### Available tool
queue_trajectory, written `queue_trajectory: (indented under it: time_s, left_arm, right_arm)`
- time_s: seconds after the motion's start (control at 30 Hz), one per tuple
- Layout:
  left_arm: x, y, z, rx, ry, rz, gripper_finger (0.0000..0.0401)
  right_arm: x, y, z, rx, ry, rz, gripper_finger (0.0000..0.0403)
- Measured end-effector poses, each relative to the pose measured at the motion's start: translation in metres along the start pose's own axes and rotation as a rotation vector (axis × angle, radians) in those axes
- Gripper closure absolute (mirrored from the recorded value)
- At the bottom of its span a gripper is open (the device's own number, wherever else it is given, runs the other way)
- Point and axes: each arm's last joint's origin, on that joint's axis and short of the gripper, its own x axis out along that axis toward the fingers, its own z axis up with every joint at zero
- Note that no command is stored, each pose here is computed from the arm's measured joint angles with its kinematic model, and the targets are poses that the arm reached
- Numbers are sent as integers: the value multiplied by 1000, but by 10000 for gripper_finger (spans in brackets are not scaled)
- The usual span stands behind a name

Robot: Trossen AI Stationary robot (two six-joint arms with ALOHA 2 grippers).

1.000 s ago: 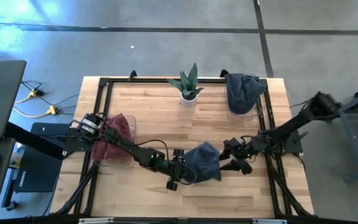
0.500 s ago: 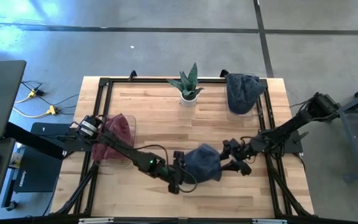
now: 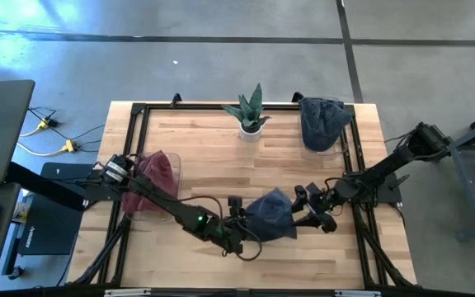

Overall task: Pick & Place hat
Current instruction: Put the blue cap into the right transparent bin

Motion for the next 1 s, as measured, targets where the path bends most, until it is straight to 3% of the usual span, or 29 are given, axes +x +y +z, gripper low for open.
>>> queue_trajectory:
  time_s: [0.17,0.3,0.37,0.6,0.87,1.0]
  left_arm:
    - [-1,0,0,-7,-5,8,231]
    - [20,-2,-9,-18,15,8,231]
    - [26,-4,-18,8,53,15,231]
    - [34,-2,-14,-20,9,4,231]
    - [23,-8,-12,17,0,58,231]
    - [23,-8,-11,9,-3,46,231]
  right_arm:
    - [-1,-12,-10,93,39,-197,158]
    - [-3,-18,-14,158,25,-316,159]
    - [-3,-17,-12,157,5,-315,160]
    - [-1,-6,1,74,-94,-170,160]
    - [-3,-18,-16,136,59,-308,160]
    - [-3,-16,-14,118,51,-277,160]
